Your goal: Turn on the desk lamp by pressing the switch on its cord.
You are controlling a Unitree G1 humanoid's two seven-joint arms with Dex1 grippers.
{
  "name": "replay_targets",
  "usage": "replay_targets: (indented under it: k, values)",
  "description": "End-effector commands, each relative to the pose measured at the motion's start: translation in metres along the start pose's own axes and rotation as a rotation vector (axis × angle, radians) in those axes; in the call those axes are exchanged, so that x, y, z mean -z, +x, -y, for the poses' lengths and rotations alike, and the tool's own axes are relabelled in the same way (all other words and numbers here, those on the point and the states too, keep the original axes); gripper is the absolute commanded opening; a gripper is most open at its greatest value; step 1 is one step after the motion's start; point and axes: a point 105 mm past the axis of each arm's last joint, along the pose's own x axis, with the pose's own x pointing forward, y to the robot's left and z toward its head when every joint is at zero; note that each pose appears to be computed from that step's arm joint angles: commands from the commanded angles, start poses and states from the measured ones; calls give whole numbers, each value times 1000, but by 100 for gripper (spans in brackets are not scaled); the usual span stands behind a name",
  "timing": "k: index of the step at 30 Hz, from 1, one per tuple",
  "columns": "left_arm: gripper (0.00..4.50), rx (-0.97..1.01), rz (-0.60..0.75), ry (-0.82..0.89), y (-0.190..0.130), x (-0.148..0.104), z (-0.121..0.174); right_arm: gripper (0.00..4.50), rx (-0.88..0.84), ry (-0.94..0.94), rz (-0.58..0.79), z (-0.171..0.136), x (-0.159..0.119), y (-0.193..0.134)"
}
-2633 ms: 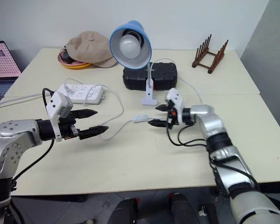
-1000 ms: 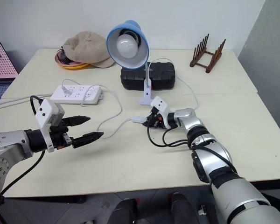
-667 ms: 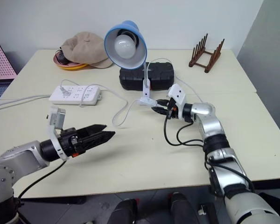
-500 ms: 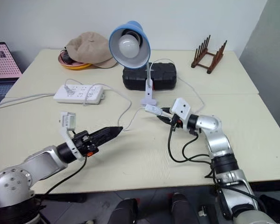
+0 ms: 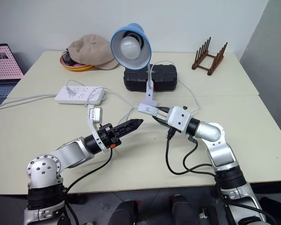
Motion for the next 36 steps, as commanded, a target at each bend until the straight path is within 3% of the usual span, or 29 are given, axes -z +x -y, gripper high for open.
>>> replay_targets:
  k: [1,18,21,27,36]
  values:
    - [450,42,23,7,3,-7,5,108,-20,-65,63,-4,-17,-3]
    - [450,57,19,16,3,-12,7,108,-29,-63,100,-7,-27,-2]
    - [413,61,29,9,1,-13,7,108,-26,-62,105,-6,-28,-2]
    - [298,63,25,8,0,-12,8,108,-40,-73,122,-9,-31,0]
    - [102,58,22,5,1,-12,7,108,-61,-105,148,-13,-37,2]
